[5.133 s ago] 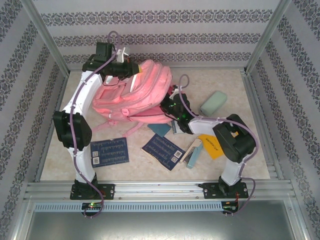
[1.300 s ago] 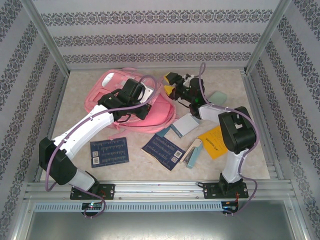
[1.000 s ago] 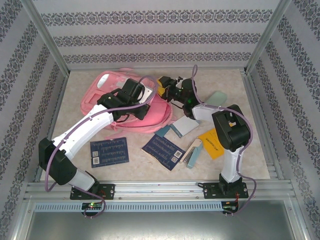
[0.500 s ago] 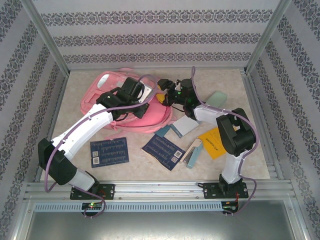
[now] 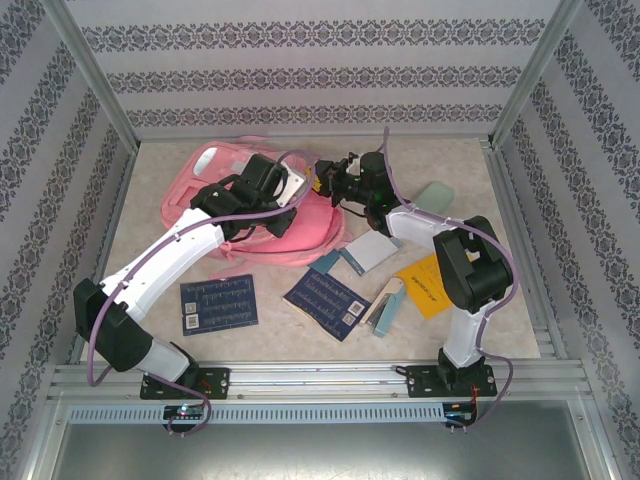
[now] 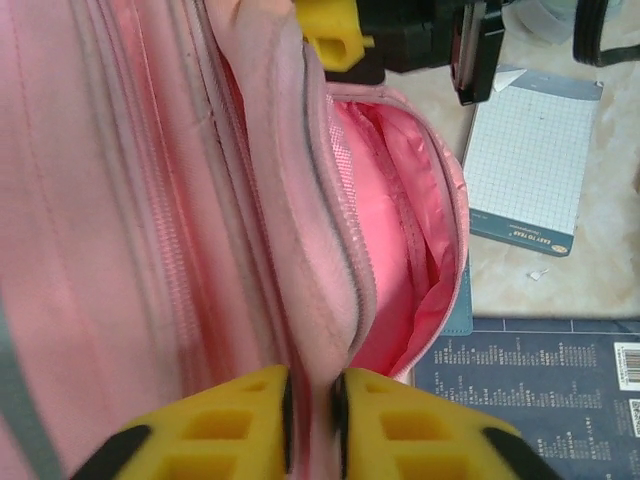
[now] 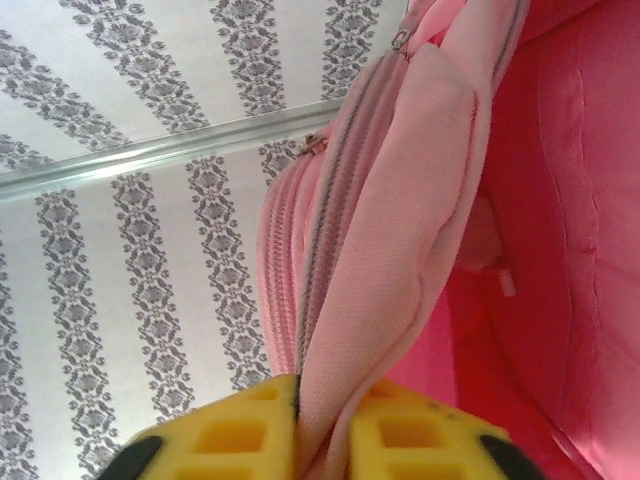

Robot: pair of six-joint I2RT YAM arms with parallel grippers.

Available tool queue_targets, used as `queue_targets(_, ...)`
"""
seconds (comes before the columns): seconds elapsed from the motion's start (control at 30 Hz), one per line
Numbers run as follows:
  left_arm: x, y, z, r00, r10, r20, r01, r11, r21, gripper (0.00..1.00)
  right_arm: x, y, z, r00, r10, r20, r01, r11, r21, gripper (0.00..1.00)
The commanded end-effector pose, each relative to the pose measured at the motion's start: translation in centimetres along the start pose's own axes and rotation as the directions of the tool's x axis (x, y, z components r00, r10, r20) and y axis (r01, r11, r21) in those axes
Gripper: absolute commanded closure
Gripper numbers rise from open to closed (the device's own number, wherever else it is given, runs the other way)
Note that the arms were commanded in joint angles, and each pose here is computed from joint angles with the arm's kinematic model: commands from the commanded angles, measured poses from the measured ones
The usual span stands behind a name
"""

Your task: Pack the student bag

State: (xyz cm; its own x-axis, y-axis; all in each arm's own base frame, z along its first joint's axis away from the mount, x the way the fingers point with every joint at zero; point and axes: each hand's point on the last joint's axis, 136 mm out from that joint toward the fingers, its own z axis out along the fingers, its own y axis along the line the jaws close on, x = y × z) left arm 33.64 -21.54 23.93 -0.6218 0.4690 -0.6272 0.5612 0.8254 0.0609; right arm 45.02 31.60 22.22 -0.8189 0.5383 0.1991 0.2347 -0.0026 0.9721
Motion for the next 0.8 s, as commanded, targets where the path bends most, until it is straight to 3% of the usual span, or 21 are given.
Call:
queue_targets(0.0,-0.1,0.6,-1.3,1.0,-0.026,0.011,0.026,0.999,-0.022,0.73,0.0,1.6,-0.5,0.998,0.043,0.054,-0.04,0.997,-0.061,0.93)
queue_targets(0.07,-0.7,1.0,-1.6,0.998,-0.054,0.013,0.054,0.997,-0.047,0.6,-0.2,1.0,-0.8,0.994,0.076,0.075,-0.074,0.997,-0.033,1.0)
queue_targets(0.17,-1.8,1.2,-1.9,0.996,-0.087,0.029,0.088,0.995,-0.055,0.43,0.0,0.9,-0.9,0.992,0.094,0.081,-0.093,0.996,-0.017,1.0)
queue_targets(0.37,-2.9,-0.1,-0.2,0.995,-0.104,0.001,0.104,0.994,-0.024,0.32,0.0,1.4,-1.1,0.991,0.099,0.087,-0.097,0.995,-0.02,1.0)
queue_targets(0.63,-2.9,-0.5,3.7,0.997,-0.074,-0.034,0.071,0.993,-0.093,0.31,-0.2,1.5,-1.6,0.988,0.106,0.116,-0.105,0.994,-0.011,1.0)
queue_targets(0.7,-3.1,0.1,4.1,0.997,-0.077,-0.029,0.072,0.989,-0.131,0.39,-0.1,1.5,-1.6,0.987,0.108,0.117,-0.108,0.994,-0.009,1.0)
queue_targets(0.77,-3.6,0.2,4.3,0.997,-0.078,-0.015,0.075,0.987,-0.141,0.53,-0.1,1.5,-1.6,0.987,0.106,0.117,-0.106,0.994,-0.006,1.0)
